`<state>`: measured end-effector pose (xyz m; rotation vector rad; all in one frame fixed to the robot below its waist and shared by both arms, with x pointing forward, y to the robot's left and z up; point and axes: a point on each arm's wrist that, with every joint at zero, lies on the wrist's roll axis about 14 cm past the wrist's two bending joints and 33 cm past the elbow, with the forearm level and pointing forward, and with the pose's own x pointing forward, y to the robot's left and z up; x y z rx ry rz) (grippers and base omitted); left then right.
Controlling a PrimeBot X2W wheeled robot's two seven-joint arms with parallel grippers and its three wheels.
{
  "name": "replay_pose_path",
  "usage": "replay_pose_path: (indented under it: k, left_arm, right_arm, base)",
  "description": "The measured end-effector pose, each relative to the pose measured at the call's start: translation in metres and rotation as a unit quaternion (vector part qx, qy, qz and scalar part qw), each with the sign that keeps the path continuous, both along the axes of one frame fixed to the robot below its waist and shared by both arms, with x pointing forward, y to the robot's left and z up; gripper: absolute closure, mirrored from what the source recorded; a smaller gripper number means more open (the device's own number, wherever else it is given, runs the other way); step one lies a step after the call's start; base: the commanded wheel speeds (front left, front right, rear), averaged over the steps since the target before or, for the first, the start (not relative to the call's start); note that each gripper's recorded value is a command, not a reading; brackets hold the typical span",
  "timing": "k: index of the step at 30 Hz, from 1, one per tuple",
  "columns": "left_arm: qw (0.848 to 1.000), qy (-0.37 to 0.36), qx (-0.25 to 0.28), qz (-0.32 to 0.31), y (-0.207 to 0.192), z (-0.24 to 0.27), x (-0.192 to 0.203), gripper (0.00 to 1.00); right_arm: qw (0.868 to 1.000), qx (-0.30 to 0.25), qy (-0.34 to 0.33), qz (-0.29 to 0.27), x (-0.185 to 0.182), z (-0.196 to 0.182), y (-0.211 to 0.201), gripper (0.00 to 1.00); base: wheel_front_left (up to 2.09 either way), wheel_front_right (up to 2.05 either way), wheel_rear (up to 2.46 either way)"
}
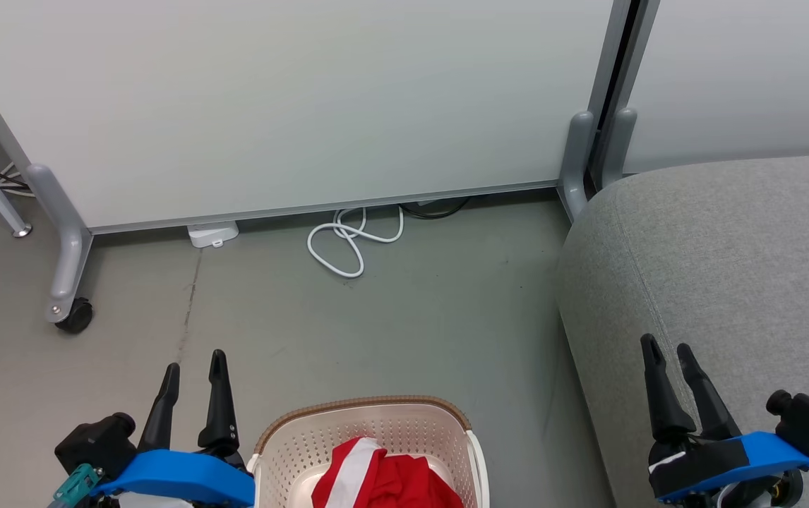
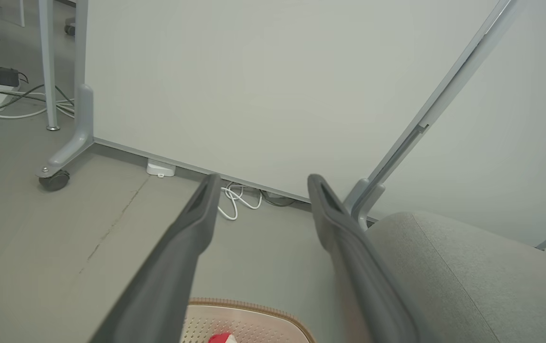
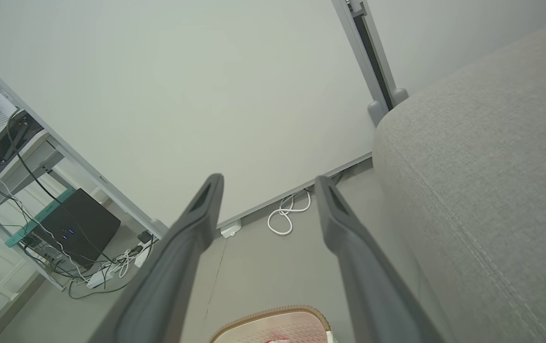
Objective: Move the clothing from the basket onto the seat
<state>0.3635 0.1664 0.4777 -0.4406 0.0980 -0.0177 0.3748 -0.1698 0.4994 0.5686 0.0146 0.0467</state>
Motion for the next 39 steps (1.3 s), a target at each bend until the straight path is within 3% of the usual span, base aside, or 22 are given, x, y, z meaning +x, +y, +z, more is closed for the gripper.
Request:
replay_pose_path:
  k: [13, 39]
  left_arm:
    - [0.998, -0.019, 0.057, -0.011, -0.004, 0.004, -0.002, 0.0]
    - [0.993, -0.033, 0.114, -0.022, -0.009, -0.001, -0.012, 0.0]
  right_arm:
    - [0.998, -0.061, -0.011, 0.013, 0.0, 0.004, 0.006, 0.0]
    - [0.987, -0.152, -0.035, 0.03, -0.004, 0.011, 0.015, 0.0]
  base:
    - [0.0, 0.0, 0.0]
    - [0.0, 0.0, 0.0]
